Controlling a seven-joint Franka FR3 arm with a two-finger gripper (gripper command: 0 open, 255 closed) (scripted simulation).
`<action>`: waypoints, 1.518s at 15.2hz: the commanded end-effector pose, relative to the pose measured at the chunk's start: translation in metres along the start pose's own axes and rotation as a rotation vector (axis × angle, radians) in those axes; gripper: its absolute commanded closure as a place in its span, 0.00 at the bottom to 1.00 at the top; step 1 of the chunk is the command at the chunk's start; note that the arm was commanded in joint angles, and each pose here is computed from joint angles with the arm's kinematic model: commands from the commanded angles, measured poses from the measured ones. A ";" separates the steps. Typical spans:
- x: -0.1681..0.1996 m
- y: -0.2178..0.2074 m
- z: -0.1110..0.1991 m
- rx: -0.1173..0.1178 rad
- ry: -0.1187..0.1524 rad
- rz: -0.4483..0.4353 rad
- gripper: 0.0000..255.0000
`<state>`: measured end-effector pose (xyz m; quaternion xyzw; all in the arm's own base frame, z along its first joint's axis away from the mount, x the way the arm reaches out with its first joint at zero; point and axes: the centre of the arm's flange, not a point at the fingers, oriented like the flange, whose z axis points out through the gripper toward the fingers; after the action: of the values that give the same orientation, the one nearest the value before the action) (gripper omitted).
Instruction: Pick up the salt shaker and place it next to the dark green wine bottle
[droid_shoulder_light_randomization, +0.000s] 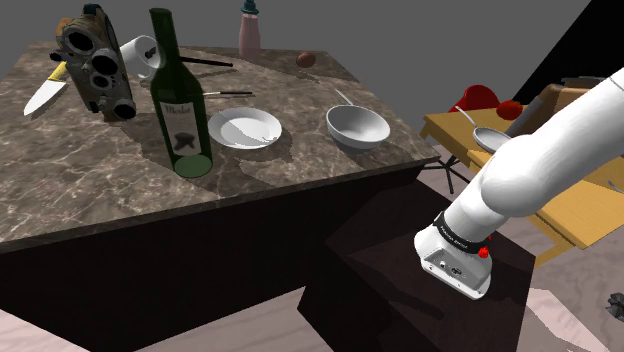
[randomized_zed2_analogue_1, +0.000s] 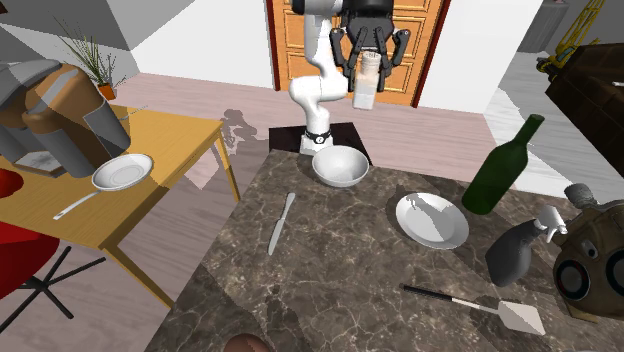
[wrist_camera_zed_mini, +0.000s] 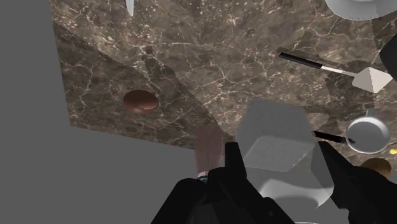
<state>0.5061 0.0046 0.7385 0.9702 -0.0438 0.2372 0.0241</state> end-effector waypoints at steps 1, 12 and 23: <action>-0.006 -0.025 -0.005 -0.001 0.000 0.001 1.00; -0.043 -0.163 -0.028 -0.001 0.000 0.001 1.00; -0.080 -0.301 -0.052 -0.001 0.000 0.001 1.00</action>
<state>0.4431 0.2992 0.7395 0.9702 -0.0432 0.2371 0.0245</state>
